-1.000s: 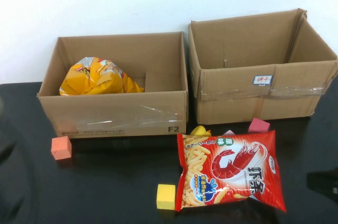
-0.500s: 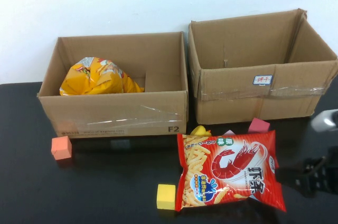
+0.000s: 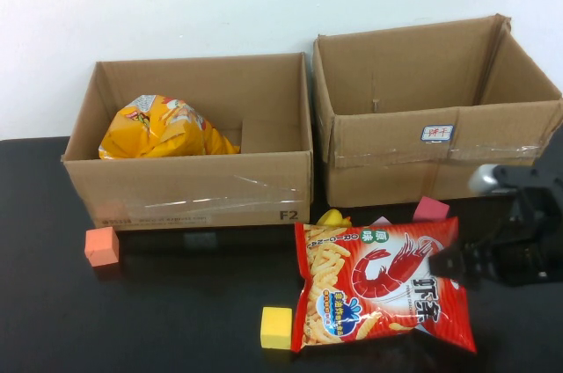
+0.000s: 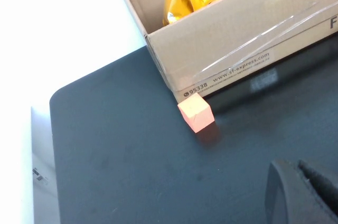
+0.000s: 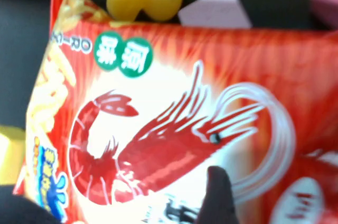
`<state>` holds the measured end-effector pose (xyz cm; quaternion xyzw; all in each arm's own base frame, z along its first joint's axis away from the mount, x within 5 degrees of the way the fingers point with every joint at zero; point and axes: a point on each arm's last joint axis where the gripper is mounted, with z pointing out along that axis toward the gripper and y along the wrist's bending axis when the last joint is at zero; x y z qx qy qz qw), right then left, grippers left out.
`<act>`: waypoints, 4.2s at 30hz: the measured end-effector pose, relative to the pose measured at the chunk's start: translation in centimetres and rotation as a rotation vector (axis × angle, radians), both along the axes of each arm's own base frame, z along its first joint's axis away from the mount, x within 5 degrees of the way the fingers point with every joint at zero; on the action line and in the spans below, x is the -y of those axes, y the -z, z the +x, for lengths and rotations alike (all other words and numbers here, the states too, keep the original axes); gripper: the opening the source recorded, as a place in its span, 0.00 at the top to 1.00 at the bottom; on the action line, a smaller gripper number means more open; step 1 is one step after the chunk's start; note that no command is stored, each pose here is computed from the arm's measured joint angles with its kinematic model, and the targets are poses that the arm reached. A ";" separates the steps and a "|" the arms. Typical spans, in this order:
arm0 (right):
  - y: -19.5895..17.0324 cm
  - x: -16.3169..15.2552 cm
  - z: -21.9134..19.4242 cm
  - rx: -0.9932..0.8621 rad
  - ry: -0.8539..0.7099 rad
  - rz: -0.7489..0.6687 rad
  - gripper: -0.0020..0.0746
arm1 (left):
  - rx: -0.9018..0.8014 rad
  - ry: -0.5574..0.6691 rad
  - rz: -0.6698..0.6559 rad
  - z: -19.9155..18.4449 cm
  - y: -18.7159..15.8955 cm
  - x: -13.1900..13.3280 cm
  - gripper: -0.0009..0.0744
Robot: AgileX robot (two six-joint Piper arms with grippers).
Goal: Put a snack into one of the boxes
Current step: Pick up the potato chip, then place the potato chip in the potato chip box
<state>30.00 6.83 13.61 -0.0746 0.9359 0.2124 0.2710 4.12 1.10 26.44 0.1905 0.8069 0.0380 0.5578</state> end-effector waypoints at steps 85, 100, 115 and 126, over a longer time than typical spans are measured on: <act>1.7 -13.3 0.2 0.436 -0.657 -0.657 0.62 | 0.019 -0.002 0.011 0.4 0.7 0.1 0.99; -7.1 -14.4 -3.1 0.527 -0.659 -0.240 0.73 | 0.025 -0.004 0.014 0.4 0.7 0.1 0.99; -20.3 -18.4 5.6 0.883 -0.274 -0.096 0.73 | 0.035 -0.007 0.020 0.5 0.6 0.1 0.99; -15.0 -21.9 12.3 0.777 -0.106 -0.075 0.42 | 0.035 -0.007 0.020 0.5 0.6 0.1 0.99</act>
